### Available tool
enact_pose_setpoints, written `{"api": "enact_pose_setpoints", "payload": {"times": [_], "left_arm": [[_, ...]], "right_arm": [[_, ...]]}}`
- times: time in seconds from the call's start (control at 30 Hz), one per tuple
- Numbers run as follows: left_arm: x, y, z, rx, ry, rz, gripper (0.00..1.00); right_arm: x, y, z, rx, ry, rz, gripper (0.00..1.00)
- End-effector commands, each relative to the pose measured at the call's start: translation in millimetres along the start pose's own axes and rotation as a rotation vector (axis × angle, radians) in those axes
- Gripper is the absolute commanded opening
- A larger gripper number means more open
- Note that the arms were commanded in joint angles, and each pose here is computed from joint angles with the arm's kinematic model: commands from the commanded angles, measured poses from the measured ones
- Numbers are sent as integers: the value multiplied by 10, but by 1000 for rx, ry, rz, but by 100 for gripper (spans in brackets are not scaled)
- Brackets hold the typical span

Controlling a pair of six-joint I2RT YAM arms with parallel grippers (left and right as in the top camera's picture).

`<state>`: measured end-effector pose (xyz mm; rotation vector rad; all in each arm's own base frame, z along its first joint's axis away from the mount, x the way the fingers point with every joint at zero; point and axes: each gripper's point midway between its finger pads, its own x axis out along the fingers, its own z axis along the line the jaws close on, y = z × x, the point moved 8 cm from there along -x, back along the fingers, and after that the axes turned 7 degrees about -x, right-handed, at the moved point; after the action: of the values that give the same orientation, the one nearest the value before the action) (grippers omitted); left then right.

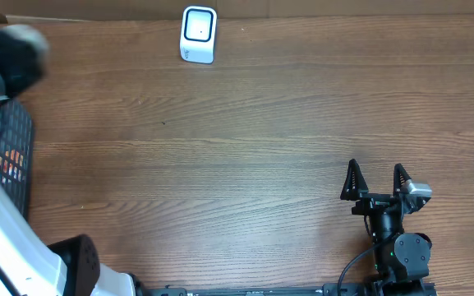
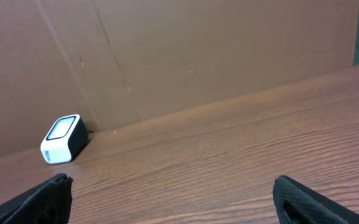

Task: Scan the item barcode
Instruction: 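Grasp the green-capped jar with the left gripper and lift it out, then place the green-capped jar on the table near the scanner, release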

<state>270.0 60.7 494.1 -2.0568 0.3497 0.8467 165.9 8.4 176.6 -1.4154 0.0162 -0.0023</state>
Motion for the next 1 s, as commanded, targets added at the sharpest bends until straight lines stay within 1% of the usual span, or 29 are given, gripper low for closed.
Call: {"api": "enact_pose_setpoints", "payload": {"times": [0.0, 0.1, 0.13, 0.17, 0.2, 0.27, 0.37, 0.5, 0.57, 0.6, 0.7, 0.87, 0.9, 0.97], "left_arm": [[224, 274, -399, 148, 87, 133, 38], [543, 662, -765, 258, 120, 305, 38], [737, 872, -913, 301, 115, 393, 38], [865, 1001, -1001, 329, 110, 443, 38], [1126, 1244, -1169, 380, 102, 522, 38], [1408, 1503, -1348, 423, 98, 583, 37], [1900, 2023, -1641, 481, 80, 679, 37], [2324, 2603, -1841, 541, 41, 773, 38], [2534, 2913, -1872, 562, -1, 828, 38], [2687, 3146, -1860, 574, -43, 872, 38], [2876, 3423, -1817, 593, -89, 928, 38], [3008, 3593, -1764, 602, -127, 961, 39], [3008, 3596, -1759, 603, -130, 963, 40], [3007, 3596, -1758, 603, -130, 964, 51]], "right_arm": [[2, 23, -2, -3, 2, -3, 100], [2, 23, -2, -3, 2, -3, 100], [2, 23, -2, -3, 2, -3, 100], [2, 23, -2, -3, 2, -3, 100], [2, 23, -2, -3, 2, -3, 100], [2, 23, -2, -3, 2, -3, 100], [2, 23, -2, -3, 2, -3, 100], [2, 23, -2, -3, 2, -3, 100], [2, 23, -2, -3, 2, -3, 100], [2, 23, -2, -3, 2, -3, 100], [2, 23, -2, -3, 2, -3, 100], [2, 23, -2, -3, 2, -3, 100], [2, 23, -2, -3, 2, -3, 100], [2, 23, -2, -3, 2, -3, 100]]}}
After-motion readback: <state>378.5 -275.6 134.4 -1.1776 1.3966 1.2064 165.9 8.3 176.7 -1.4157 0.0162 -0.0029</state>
